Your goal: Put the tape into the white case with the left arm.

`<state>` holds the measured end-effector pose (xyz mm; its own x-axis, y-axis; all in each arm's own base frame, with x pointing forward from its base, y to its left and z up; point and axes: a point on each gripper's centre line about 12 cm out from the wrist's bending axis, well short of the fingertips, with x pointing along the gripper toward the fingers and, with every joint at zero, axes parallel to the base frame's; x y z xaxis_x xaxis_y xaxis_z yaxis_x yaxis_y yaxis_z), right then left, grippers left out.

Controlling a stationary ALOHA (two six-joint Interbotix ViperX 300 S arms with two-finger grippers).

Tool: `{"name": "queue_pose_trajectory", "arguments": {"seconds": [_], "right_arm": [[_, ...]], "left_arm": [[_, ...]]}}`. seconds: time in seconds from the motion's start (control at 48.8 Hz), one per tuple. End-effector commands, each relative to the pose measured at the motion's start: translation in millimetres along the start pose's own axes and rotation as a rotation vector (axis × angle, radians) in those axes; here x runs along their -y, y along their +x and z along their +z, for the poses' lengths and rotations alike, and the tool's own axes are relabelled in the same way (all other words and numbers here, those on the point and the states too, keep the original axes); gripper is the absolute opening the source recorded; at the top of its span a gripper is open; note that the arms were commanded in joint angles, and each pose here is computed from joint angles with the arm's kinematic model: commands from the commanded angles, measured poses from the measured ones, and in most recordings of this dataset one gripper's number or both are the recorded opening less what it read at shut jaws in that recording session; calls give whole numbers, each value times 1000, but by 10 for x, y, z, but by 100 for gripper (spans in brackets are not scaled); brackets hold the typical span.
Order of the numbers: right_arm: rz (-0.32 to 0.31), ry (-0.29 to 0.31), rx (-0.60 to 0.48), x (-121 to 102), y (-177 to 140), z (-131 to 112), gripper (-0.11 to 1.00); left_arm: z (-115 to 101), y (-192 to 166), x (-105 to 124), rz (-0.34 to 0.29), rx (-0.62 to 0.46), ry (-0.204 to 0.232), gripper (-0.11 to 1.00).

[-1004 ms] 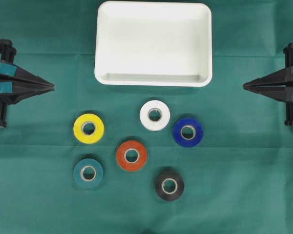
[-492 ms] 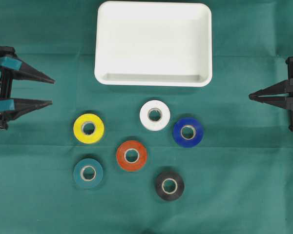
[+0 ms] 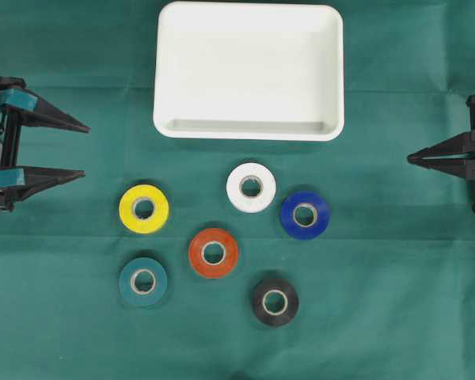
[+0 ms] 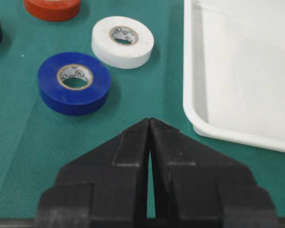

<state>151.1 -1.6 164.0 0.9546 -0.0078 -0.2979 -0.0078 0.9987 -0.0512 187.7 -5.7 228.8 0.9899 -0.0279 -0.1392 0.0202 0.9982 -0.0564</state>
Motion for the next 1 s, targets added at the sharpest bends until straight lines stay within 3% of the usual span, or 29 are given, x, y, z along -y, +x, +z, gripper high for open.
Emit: {"name": "queue_pose_trajectory", "arguments": {"seconds": [0.0,0.43,0.984], "right_arm": [[-2,-1,11,5,8,48,-9],[-2,-3,1,5,9,37,-9],[-1,-1,-6,2,6,1,-9]], "left_arm": [[129,28,16,-6,24,0,86],[184,270,22,0,-111,7,86],[44,650,22,10,-356,3,86]]}}
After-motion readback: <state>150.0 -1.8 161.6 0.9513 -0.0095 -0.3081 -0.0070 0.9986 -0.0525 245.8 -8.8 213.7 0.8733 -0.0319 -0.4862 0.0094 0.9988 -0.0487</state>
